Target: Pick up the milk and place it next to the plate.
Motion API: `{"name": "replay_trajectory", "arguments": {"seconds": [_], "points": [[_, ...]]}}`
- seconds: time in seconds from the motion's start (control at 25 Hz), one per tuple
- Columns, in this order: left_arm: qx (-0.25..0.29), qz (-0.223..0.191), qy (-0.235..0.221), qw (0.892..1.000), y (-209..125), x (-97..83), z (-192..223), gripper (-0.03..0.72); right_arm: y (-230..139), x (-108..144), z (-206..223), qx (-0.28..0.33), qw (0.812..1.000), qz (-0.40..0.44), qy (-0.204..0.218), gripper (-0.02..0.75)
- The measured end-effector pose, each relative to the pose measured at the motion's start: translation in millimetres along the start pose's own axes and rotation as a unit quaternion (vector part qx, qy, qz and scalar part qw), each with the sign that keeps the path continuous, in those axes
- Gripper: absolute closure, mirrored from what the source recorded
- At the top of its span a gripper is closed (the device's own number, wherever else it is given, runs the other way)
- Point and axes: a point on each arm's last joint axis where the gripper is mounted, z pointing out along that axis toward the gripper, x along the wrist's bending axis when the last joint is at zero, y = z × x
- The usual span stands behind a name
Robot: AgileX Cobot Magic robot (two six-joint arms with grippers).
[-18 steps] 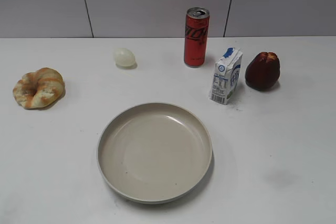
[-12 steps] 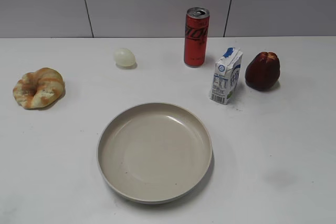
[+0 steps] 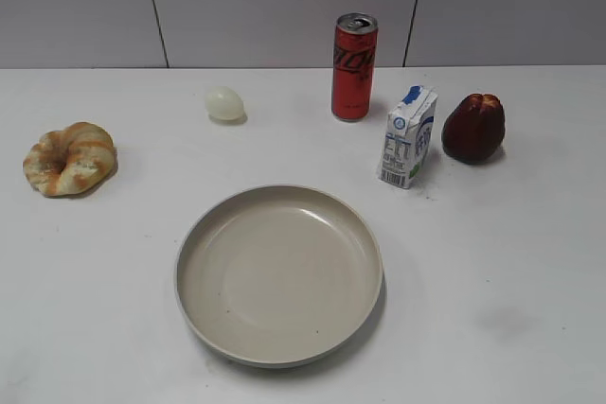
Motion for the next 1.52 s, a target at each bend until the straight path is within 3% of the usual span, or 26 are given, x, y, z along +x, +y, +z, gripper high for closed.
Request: {"name": "replay_trajectory", "arguments": {"seconds": [0.16,0.44,0.6,0.8,1.08,1.2,1.36,1.52], "points": [[-0.016,-0.019,-0.009,1.0,31,-1.6,30,0.078,0,0,0,0.0,1.0,0.0,0.0,0.272],[0.061,-0.029,-0.05,0.996,89,-11.0,116,0.079,0,0,0,0.0,1.0,0.0,0.0,0.272],[0.117,-0.012,-0.087,0.989,126,-29.8,173,0.079,0,0,0,0.0,1.0,0.0,0.0,0.272],[0.166,0.059,-0.165,0.97,154,-87.2,238,0.071,0,0,0,0.0,1.0,0.0,0.0,0.272],[0.259,0.165,-0.254,0.917,146,-194.3,315,-0.002,0,0,0,0.0,1.0,0.0,0.0,0.272],[0.264,0.189,-0.284,0.902,139,-236.9,335,-0.005,0,0,0,0.0,1.0,0.0,0.0,0.272],[0.266,0.204,-0.31,0.889,119,-281.2,359,-0.005,0,0,0,0.0,1.0,0.0,0.0,0.272],[0.269,0.199,-0.319,0.887,93,-305.6,381,-0.005,0,0,0,0.0,1.0,0.0,0.0,0.272]]}}
